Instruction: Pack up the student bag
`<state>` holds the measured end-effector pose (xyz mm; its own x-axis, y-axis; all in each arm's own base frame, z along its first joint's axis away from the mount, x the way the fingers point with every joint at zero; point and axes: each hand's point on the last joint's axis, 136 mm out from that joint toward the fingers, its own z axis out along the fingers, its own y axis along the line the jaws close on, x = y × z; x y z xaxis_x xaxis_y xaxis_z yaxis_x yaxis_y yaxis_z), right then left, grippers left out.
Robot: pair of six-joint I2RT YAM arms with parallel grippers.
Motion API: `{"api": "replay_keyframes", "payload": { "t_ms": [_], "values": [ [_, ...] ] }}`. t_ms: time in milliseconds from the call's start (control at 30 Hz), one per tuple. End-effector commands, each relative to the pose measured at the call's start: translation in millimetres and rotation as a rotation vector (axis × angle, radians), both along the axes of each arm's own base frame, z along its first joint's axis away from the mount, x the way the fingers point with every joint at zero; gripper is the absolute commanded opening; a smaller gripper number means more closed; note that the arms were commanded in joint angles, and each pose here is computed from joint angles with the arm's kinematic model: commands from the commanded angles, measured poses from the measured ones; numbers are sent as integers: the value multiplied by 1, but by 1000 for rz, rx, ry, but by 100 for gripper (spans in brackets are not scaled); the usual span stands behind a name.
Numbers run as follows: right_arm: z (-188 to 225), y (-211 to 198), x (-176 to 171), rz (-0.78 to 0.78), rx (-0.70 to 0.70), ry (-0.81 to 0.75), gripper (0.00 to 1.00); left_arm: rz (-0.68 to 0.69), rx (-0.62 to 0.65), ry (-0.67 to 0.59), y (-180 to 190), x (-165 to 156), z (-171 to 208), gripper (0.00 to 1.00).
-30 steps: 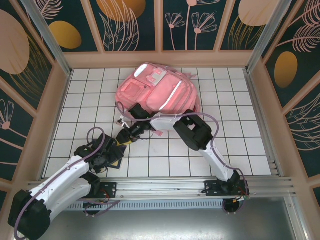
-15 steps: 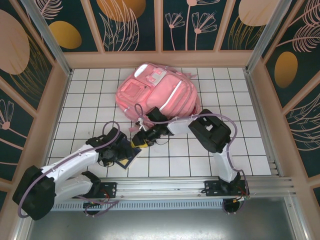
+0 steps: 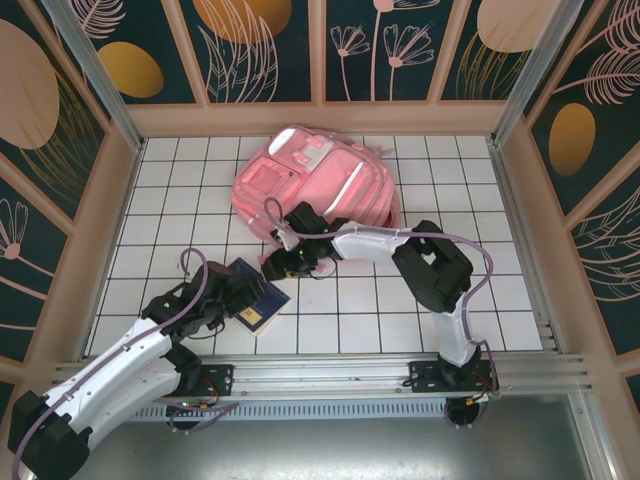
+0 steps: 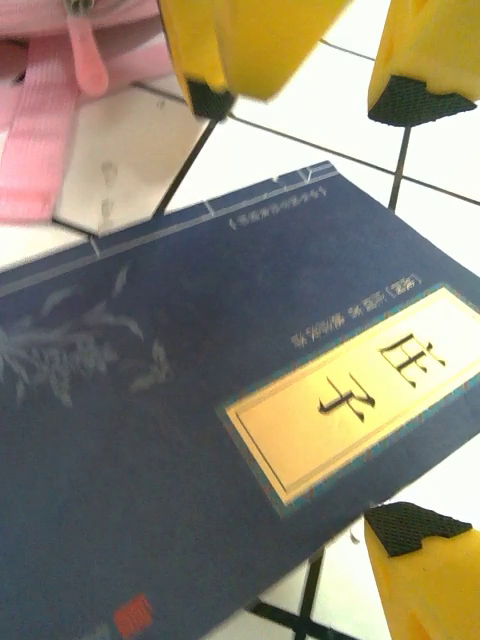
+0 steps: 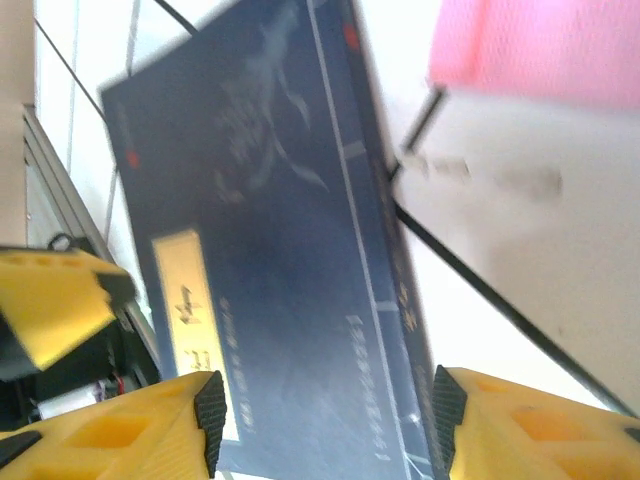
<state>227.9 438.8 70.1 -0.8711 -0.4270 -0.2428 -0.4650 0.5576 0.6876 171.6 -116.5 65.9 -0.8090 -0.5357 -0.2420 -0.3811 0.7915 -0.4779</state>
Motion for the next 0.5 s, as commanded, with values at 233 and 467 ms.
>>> {"api": "replay_keyframes", "payload": {
  "t_ms": [233,467],
  "values": [
    [-29,18,8,30,-99,44,64,277,-53,65,31,-9,-27,97],
    [-46,20,-8,87,-152,50,65,352,-153,22,33,0,-36,95]
  ]
}}
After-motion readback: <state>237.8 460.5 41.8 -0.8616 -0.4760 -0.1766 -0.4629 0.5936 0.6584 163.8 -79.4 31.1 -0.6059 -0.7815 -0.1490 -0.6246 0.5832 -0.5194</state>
